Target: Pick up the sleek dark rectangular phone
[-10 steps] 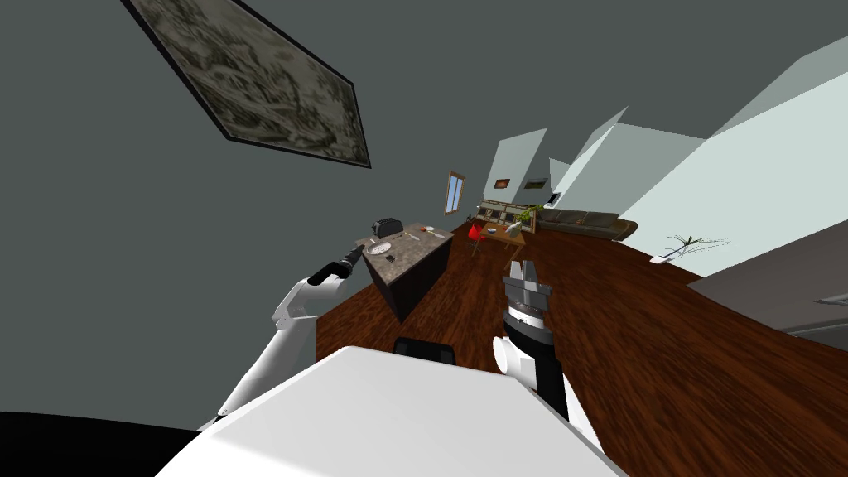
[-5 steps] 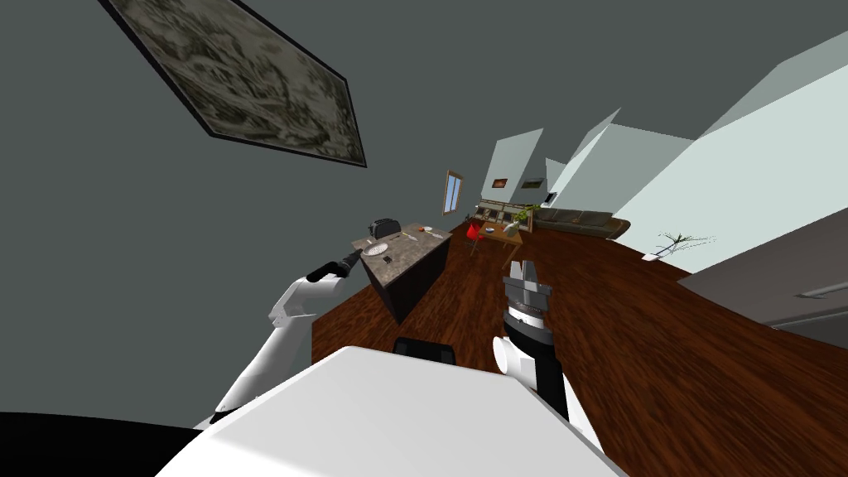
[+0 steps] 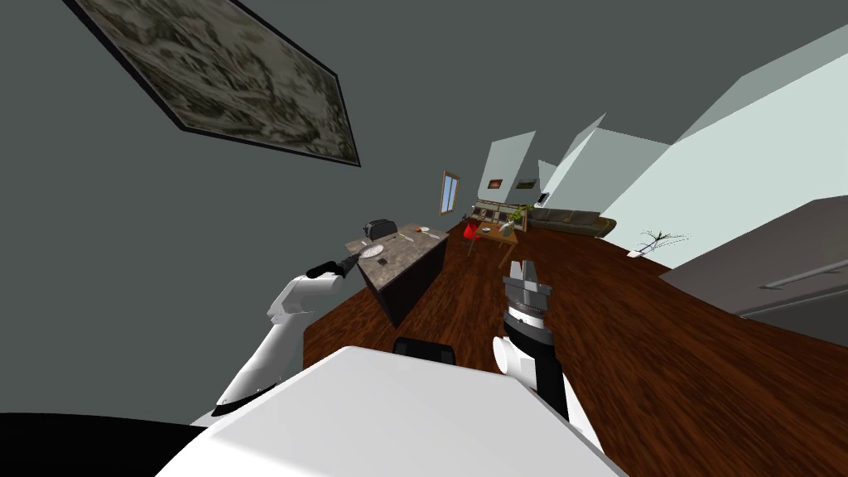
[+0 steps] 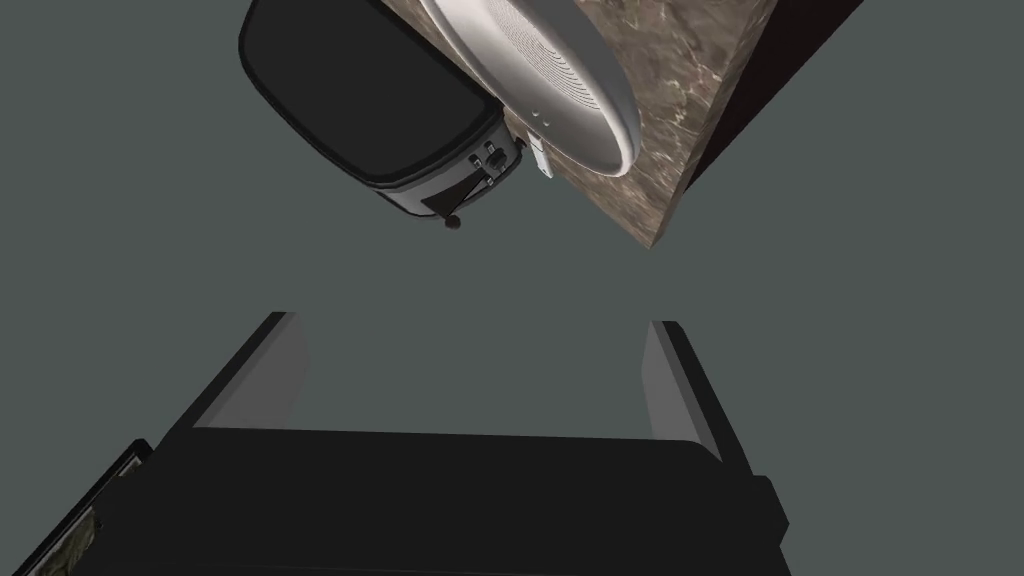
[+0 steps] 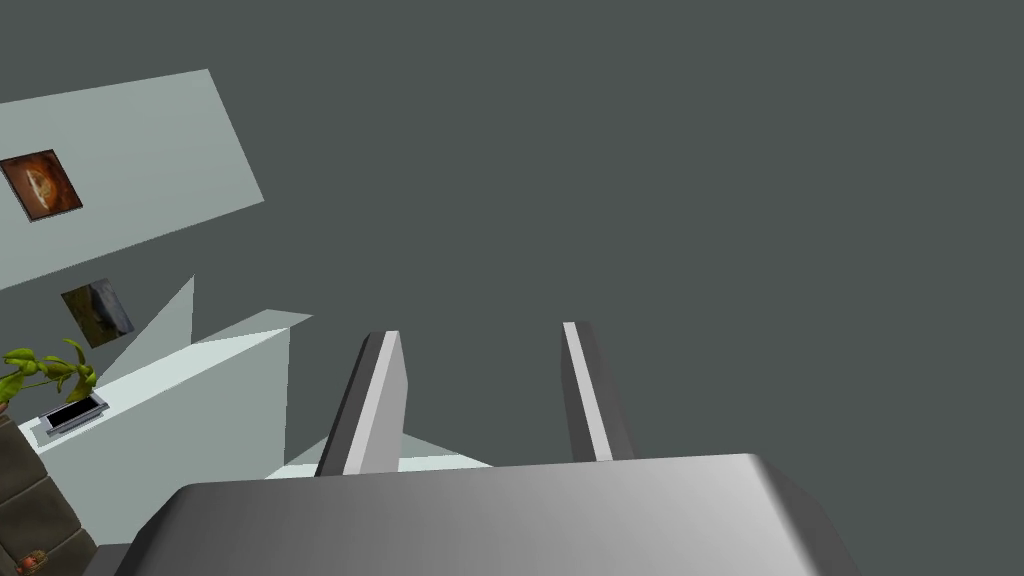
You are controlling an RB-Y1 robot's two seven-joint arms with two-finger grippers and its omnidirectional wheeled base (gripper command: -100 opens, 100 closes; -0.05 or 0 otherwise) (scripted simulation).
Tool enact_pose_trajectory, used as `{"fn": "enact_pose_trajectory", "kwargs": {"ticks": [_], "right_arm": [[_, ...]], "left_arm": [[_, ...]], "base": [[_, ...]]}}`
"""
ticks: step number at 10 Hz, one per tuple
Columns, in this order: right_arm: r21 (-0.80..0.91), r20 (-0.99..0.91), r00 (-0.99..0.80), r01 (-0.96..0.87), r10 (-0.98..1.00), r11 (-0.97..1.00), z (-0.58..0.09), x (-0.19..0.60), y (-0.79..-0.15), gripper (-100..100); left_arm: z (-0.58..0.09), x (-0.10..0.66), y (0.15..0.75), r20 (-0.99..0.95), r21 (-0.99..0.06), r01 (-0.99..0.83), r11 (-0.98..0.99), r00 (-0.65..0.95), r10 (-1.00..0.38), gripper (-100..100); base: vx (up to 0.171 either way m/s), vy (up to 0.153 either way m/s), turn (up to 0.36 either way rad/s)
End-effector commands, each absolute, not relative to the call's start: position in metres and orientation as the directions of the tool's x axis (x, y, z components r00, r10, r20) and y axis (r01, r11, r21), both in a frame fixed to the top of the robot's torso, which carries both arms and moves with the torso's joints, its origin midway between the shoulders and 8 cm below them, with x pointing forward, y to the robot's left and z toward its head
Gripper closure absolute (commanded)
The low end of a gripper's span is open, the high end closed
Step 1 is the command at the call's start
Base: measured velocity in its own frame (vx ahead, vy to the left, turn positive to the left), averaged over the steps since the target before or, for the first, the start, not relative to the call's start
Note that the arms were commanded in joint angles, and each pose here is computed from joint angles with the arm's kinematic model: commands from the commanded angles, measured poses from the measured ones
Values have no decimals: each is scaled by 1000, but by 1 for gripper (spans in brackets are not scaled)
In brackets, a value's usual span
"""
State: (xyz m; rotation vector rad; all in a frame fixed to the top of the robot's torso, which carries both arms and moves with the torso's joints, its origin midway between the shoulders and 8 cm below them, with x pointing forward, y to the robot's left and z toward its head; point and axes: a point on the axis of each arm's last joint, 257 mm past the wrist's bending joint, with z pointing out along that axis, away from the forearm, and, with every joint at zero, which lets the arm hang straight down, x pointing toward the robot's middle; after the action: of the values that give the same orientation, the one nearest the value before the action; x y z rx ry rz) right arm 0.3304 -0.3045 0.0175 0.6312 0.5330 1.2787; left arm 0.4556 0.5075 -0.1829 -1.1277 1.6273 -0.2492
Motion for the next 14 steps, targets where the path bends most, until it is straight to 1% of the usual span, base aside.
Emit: {"fn": "enact_pose_trajectory", "kwargs": {"ticks": [1, 5, 7, 10, 12, 14], "right_arm": [[694, -18, 212, -701, 977, 165, 18, 330, -304, 0], [694, -18, 212, -701, 977, 165, 18, 330, -304, 0], [694, -18, 212, -701, 977, 165, 18, 330, -304, 0], [694, -18, 212, -701, 977, 165, 18, 330, -304, 0], [694, -18, 212, -701, 977, 165, 18, 330, -304, 0], [694, -18, 212, -701, 977, 165, 18, 330, -304, 0]], "left_arm": [[-190, 452, 511, -638, -646, -562, 517, 25, -770, -100], [-216, 436, 530, -617, -583, -654, 481, -29, -786, -100], [-222, 432, 530, -609, -570, -673, 472, -40, -792, -100], [-243, 413, 545, -577, -505, -744, 437, -85, -812, -100], [-250, 406, 545, -564, -485, -764, 425, -98, -820, -100], [-262, 392, 551, -537, -440, -803, 402, -123, -835, -100]], "base": [[30, -13, 19], [61, -19, -64], [51, -19, -21], [86, -25, -89], [66, -15, -20], [65, -17, -87]]}}
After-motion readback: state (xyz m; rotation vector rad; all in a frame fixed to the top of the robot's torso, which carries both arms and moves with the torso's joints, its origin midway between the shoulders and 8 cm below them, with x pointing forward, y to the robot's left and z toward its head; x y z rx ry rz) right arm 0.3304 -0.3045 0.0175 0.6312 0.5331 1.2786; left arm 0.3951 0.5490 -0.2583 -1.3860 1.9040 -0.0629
